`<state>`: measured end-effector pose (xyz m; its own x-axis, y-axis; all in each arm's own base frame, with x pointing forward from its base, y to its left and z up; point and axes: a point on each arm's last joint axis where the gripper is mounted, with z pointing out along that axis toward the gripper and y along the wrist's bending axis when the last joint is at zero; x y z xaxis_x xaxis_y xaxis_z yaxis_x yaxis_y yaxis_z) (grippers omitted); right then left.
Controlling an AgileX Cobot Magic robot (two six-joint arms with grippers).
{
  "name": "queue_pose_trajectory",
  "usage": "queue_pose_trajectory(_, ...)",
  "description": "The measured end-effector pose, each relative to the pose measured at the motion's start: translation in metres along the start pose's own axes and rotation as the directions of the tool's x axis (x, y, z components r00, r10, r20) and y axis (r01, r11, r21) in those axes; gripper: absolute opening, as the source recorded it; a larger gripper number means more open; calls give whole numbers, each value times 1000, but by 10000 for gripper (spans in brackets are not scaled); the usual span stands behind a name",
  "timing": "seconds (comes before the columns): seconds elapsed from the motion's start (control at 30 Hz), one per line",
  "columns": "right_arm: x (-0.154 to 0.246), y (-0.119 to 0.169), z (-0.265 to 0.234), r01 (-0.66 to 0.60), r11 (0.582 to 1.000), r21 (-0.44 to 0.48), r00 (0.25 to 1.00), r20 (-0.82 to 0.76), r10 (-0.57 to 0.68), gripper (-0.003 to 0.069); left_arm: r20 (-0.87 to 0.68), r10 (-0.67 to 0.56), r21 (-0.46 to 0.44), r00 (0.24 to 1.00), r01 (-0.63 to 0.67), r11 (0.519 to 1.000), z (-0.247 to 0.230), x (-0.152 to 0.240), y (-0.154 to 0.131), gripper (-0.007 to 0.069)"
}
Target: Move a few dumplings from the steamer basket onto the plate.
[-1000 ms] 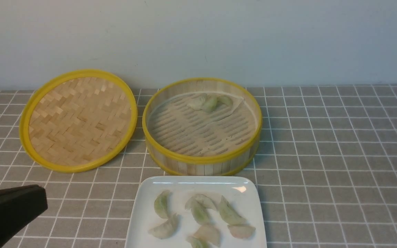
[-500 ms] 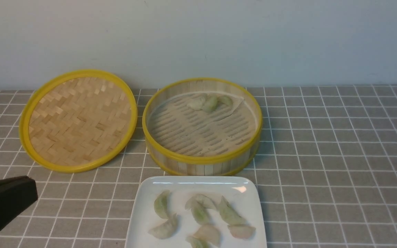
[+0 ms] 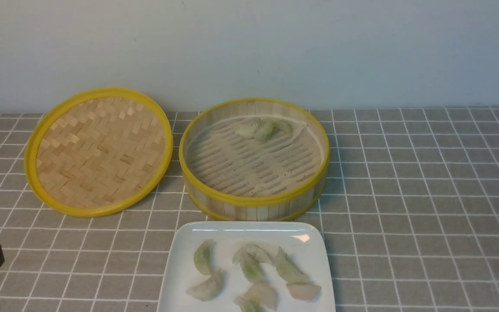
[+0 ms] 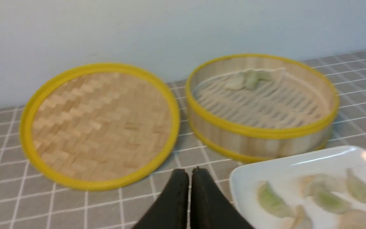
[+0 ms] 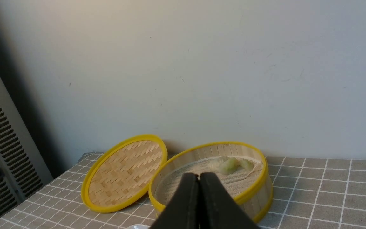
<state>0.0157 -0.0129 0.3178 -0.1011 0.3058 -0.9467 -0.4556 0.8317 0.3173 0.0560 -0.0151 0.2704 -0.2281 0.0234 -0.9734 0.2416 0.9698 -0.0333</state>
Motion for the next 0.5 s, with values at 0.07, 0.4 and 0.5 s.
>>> queue_pose_trajectory(0.07, 0, 0, 0, 0, 1000, 0, 1000, 0, 0, -13, -4, -10, -41, 1000, 10, 999, 2, 19, 4, -5)
queue_pose_trajectory(0.4, 0, 0, 0, -2, 1000, 1, 1000, -2, 2, -13, -84, 16, -137, 996, -27, 990, 15, 95, 11, -5)
queue_pose_trajectory(0.5, 0, 0, 0, -3, 1000, 1, 1000, -3, 3, -13, -84, 53, -135, 995, -64, 989, 17, 98, 11, -5)
